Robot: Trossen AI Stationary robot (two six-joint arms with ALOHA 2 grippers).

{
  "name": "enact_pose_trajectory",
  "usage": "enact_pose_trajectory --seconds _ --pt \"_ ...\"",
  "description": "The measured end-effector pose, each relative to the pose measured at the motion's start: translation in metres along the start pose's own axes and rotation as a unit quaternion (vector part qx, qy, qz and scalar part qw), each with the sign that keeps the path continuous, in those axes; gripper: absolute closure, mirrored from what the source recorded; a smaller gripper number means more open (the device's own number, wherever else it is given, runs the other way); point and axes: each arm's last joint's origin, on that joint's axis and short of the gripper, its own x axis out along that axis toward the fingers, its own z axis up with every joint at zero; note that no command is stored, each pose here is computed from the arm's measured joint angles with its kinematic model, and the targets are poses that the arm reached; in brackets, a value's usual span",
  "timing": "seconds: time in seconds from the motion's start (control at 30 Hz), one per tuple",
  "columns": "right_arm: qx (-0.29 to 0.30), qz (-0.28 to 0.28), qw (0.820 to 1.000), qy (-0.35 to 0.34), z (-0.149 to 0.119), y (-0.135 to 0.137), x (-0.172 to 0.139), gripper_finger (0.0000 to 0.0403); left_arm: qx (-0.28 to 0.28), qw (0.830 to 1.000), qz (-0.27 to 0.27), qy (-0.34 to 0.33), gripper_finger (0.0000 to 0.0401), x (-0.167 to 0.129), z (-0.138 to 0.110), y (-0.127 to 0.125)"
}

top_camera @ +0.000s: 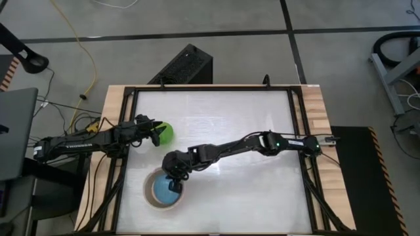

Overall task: Nest bowls inside each other by size order
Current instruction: Stack the orange and blue patterned bowl on top of the gray bowl

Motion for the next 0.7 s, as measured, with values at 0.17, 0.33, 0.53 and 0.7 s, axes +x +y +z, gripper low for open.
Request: enact_pose_trajectory --seconds 0.17,0.33,0.53,0.7 --pt "0.000 -0.002 1.000 -0.001 0.0004 -0.0006 -0.0001 0.0379 0.000 1.000 0.000 0.000 0.0244 0.0000 0.0000 0.0000" --pt "-0.006 0.000 1.000 -0.004 0.0005 0.0003 0.0000 0.0308 0.000 1.000 0.000 0.000 0.0243 0.0000 0.0000 0.0000" --pt "-0.019 0.000 1.000 -0.006 0.0015 0.0003 -0.0004 0.0246 0.000 1.000 0.000 0.000 0.0243 0.0000 0.0000 0.0000" --pt "-0.032 0.002 0.999 -0.010 0.0020 0.0010 -0.0003 0.0216 0.000 1.000 0.000 0.000 0.0243 0.0000 0.0000 0.0000"
